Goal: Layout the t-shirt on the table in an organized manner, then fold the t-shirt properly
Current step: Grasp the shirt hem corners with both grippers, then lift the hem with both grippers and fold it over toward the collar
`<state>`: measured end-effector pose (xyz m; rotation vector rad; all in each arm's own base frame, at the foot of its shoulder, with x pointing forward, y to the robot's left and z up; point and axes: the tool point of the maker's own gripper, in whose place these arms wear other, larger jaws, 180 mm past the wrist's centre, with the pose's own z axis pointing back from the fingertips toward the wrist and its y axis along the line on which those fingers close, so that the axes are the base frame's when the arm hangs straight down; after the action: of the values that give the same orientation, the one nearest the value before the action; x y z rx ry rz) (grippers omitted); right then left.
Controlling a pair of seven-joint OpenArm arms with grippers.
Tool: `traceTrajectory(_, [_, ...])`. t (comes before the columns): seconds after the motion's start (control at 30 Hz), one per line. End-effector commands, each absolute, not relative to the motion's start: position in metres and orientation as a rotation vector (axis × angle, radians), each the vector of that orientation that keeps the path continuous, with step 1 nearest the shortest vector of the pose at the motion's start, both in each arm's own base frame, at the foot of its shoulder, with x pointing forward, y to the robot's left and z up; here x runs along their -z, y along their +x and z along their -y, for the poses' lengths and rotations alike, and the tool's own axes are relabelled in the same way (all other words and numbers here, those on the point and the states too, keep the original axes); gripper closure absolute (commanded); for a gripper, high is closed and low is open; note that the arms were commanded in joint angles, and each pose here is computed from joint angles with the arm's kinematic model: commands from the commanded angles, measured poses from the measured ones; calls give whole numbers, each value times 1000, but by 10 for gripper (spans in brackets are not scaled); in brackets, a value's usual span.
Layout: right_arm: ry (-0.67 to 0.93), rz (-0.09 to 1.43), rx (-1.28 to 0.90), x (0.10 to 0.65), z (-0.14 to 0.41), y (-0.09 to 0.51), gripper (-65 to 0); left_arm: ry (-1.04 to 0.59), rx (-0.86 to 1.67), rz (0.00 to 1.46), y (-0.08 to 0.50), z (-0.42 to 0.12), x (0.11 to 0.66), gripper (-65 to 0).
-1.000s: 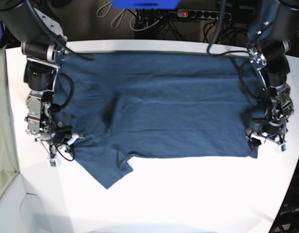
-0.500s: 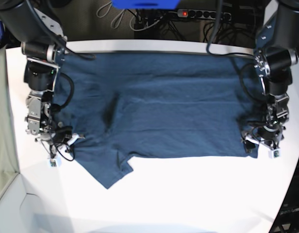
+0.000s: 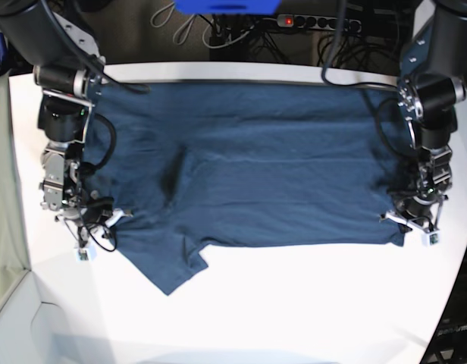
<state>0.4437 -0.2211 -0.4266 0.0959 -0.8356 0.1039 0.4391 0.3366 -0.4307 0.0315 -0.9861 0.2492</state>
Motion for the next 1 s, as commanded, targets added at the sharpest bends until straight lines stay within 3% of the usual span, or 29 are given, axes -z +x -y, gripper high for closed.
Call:
traceTrajectory(0.0, [83, 803, -121, 427, 223, 443, 0, 36, -234, 950, 439, -338, 431, -2])
traceTrajectory(0.4, [101, 784, -126, 426, 212, 445, 0, 68, -176, 1007, 442, -337, 409, -2])
traceTrajectory(0.97, [-56, 937, -213, 349, 217, 434, 0, 124, -95, 1110, 436, -321, 346, -2])
